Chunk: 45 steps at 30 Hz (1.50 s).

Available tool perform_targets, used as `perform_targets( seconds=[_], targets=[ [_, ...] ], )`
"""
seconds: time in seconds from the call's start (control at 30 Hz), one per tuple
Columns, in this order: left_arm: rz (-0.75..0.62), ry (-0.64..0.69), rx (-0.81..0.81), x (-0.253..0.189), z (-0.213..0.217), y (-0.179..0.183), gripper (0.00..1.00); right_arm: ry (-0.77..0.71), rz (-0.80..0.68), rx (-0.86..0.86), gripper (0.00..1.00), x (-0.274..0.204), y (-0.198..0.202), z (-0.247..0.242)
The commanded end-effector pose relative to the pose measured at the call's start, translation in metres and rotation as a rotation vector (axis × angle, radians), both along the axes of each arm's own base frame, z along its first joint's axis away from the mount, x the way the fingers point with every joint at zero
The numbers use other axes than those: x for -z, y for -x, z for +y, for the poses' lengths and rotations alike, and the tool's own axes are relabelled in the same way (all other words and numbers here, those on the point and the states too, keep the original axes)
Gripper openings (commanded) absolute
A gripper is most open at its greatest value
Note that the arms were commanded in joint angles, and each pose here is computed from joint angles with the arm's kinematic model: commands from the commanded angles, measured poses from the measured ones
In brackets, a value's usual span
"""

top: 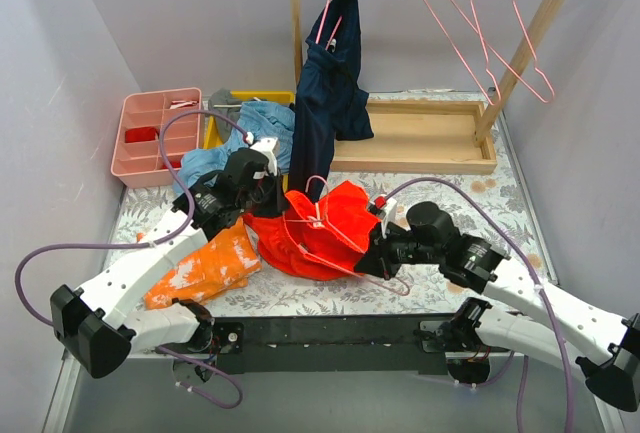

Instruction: Place the shorts on the hanger

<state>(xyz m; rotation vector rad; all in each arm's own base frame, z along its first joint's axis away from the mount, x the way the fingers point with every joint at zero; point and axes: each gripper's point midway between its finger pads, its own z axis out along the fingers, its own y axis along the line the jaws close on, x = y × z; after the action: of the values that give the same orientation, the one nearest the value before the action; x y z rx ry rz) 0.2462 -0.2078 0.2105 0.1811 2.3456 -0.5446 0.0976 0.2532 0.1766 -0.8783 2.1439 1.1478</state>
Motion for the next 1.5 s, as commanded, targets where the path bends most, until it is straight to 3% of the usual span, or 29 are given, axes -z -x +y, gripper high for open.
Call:
perform_targets(
  seconds=[0.0,0.1,0.27,0.33,0.6,1.03,1.33,1.47],
  targets=[
    [-0.026,0.056,0.082,0.0,-0.015,0.021,0.0,-0.138,-0.193,0.102,0.01,-0.015,-0.034,0.021],
    [-0.034,0.09,0.162,0.001,-0.027,0.034,0.11,-0.144,-0.211,0.134,0.01,-0.005,-0.042,0.023],
    [-0.077,0.128,0.242,-0.005,-0.034,0.043,0.4,-0.135,-0.225,0.163,0.01,0.009,-0.049,0.024],
    [-0.112,0.142,0.263,-0.012,-0.033,0.046,0.42,-0.115,-0.227,0.163,0.01,0.015,-0.051,0.024],
    [-0.332,0.35,0.404,-0.085,-0.064,0.052,0.43,-0.095,-0.228,0.153,0.01,0.019,-0.052,0.026],
    [-0.379,0.235,0.303,-0.047,-0.097,0.003,0.5,-0.077,-0.22,0.142,0.01,0.021,-0.05,0.027],
    [-0.351,0.137,0.237,-0.01,-0.095,-0.01,0.38,-0.08,-0.217,0.152,0.01,0.018,-0.05,0.027],
    [-0.349,0.11,0.235,-0.002,-0.093,-0.011,0.22,-0.078,-0.213,0.153,0.01,0.016,-0.049,0.027]
  ],
)
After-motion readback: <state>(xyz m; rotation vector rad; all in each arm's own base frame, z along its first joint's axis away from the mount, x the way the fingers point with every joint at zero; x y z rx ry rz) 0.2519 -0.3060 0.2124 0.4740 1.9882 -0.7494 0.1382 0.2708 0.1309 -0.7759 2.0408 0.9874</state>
